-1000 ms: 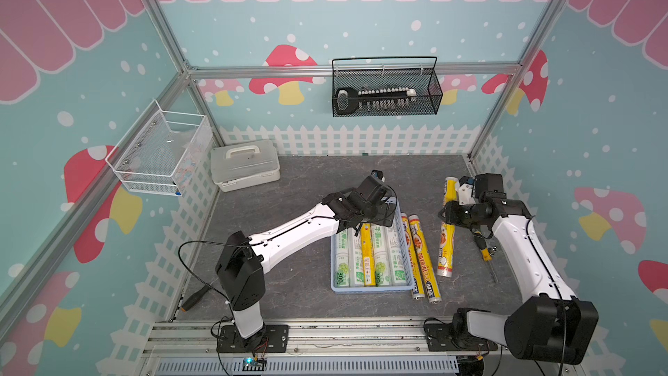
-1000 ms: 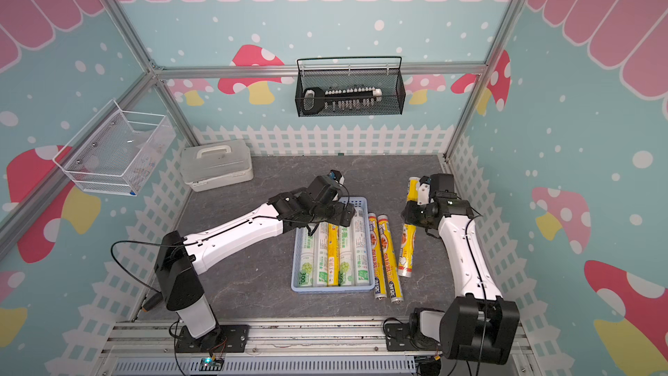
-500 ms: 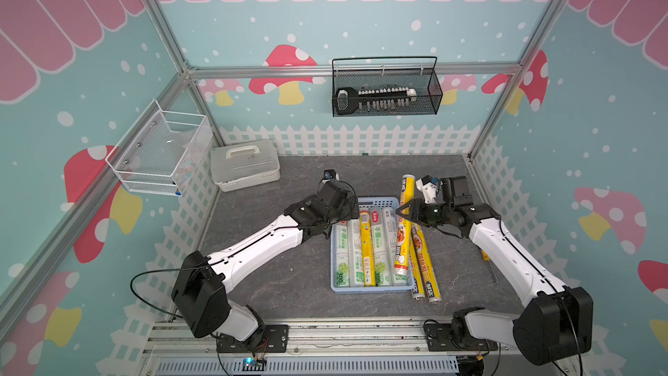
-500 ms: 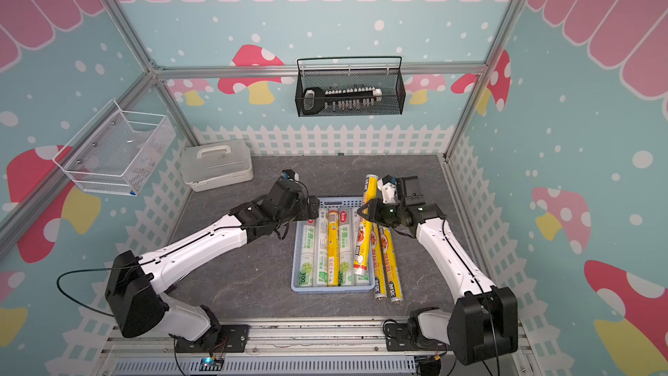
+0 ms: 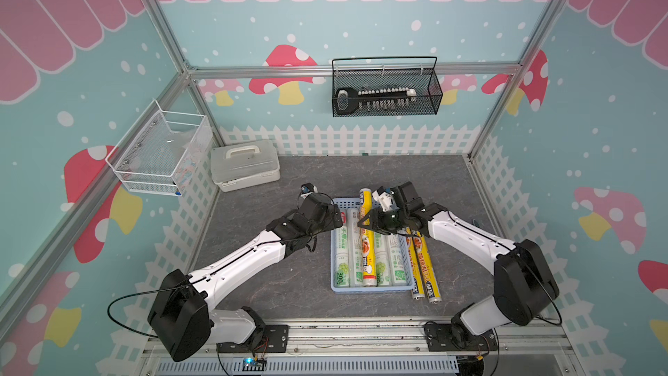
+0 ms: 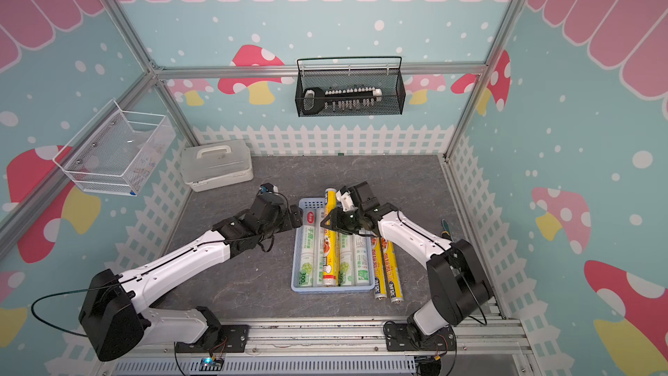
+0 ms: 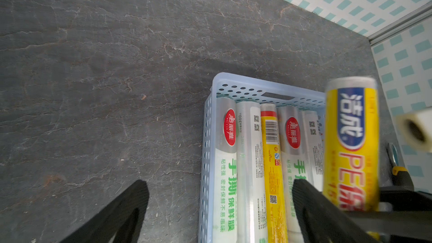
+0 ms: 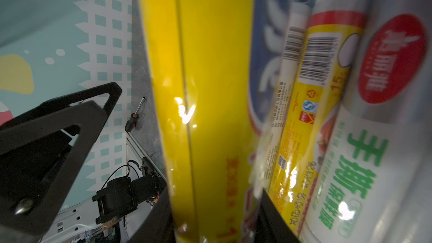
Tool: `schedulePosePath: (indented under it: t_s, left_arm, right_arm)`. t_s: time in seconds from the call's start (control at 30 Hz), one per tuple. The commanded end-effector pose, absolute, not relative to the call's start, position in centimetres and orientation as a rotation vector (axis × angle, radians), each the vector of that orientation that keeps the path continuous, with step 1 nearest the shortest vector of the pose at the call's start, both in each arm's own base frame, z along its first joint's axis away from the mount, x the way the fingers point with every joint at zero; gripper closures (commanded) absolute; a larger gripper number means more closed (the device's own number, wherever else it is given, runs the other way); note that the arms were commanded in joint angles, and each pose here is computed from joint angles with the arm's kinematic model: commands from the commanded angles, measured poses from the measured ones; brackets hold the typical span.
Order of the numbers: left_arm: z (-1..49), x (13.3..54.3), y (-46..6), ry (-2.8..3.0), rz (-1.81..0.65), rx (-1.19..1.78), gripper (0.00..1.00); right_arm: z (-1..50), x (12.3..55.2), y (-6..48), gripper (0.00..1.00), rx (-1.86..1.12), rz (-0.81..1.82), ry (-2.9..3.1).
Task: Put the plastic wrap into the basket
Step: Place the plastic wrap in the basket.
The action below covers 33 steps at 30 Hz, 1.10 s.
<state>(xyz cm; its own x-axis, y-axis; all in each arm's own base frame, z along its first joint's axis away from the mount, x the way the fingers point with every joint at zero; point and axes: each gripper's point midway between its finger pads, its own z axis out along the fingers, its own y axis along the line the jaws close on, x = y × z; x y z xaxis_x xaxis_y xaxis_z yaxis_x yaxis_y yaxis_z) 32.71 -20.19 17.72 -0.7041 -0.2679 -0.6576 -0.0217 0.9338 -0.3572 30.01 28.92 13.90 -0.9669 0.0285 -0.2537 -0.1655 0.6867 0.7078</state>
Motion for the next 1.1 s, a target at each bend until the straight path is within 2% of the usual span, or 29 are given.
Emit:
schedulePosePath:
  t_s: [0.0, 0.17, 0.43, 0.73, 0.97, 1.07]
  left_arm:
    - [18.5, 32.9, -20.0, 2.291, -0.454, -0.220, 0.01]
    - [18.8, 32.8, -20.0, 2.286, -0.451, -0.196, 0.01]
    - [18.8, 32.9, -20.0, 2.287, -0.443, -0.171, 0.01]
    - [18.6, 33.1, -20.4, 2.294, -0.452, -0.171, 0.01]
    - [18.7, 33.4, -20.6, 2.297, -0.455, -0.157, 0.01]
    - [18.5, 33.4, -20.5, 2.302, -0.448, -0.162, 0.01]
  right_arm:
    - [15.3, 31.1, 32.0, 0.69, -0.143, 1.203, 2.599]
    - [13.3, 30.8, 34.0, 0.69, -0.138, 1.167, 2.656]
    - [10.2, 30.7, 32.8, 0.68, -0.101, 0.986, 2.747]
    - [9.0, 30.8, 32.6, 0.59, -0.111, 0.931, 2.792]
    - [8.4, 30.7, 31.9, 0.49, -0.086, 0.866, 2.820]
    - [8.5, 30.7, 31.7, 0.48, -0.082, 0.853, 2.820]
